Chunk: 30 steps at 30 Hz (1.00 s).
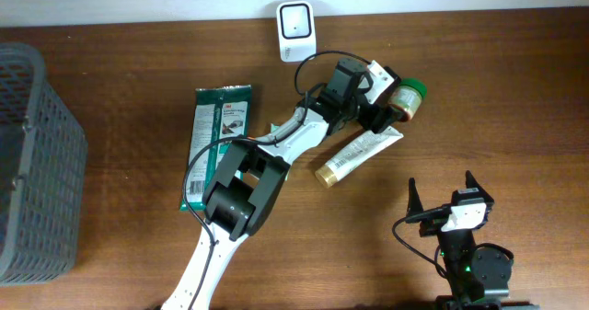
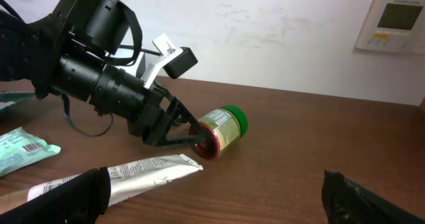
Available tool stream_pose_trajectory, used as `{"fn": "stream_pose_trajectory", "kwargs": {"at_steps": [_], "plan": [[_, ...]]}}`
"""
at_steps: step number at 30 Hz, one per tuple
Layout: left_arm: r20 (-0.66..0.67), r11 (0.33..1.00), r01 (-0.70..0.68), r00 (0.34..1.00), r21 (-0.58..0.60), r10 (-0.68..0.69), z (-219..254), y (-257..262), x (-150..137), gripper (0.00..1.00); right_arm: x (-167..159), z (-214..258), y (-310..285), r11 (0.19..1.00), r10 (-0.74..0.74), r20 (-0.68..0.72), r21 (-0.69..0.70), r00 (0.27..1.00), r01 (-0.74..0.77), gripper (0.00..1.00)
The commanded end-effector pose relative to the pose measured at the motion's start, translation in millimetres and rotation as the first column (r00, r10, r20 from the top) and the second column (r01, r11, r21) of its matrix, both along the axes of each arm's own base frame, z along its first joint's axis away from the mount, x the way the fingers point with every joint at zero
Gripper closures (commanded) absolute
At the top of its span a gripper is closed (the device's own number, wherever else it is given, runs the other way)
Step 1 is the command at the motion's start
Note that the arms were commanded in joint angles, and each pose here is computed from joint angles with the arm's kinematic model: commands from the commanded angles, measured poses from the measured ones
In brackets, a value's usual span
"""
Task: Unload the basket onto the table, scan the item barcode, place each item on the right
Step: 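Carry the jar with the left gripper and set it right of the tube, then withdraw the left gripper to a hover above the gloves pack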
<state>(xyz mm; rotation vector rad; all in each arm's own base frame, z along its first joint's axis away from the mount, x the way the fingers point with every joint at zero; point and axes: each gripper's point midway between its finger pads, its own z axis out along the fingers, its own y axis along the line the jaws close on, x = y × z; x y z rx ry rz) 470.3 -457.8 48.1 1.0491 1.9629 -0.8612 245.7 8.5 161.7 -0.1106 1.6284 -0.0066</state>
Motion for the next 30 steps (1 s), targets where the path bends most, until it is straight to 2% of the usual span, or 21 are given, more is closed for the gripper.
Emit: {"fn": "stream_pose_trajectory", "kwargs": {"at_steps": [1, 5, 14, 18, 20, 25, 30], "plan": [[0.014, 0.998, 0.053, 0.999, -0.043, -0.053, 20, -5, -4, 0.13, 0, -4, -2, 1.0, -0.009, -0.009, 0.008, 1.0, 0.009, 0.02], [0.001, 0.999, 0.016, 1.0, -0.035, -0.016, 58, 19, 5, 0.11, 0, -4, -2, 1.0, -0.009, -0.009, 0.008, 1.0, 0.009, 0.02], [-0.069, 0.988, -0.152, 0.986, 0.017, 0.153, 159, 129, 16, 0.09, 0, -4, -2, 1.0, -0.009, -0.009, 0.008, 1.0, 0.009, 0.02], [-0.004, 0.987, -0.142, 0.99, 0.07, 0.143, 185, 164, 8, 0.12, 0, -4, -2, 1.0, -0.009, -0.009, 0.008, 1.0, 0.009, 0.02], [0.019, 0.976, -0.185, 0.983, 0.115, 0.184, 192, 184, 8, 0.11, 0, -4, -2, 1.0, -0.009, -0.009, 0.008, 1.0, 0.009, 0.01], [0.048, 0.936, -0.293, 0.956, 0.193, 0.289, 202, 223, 11, 0.0, 0, -4, -2, 1.0, -0.009, -0.008, 0.008, 1.0, 0.009, 0.02], [-0.001, 0.917, -0.313, 0.946, 0.248, 0.323, 191, 253, 7, 0.01, 0, -4, -2, 1.0, -0.009, -0.009, 0.008, 1.0, 0.009, 0.02]]}}
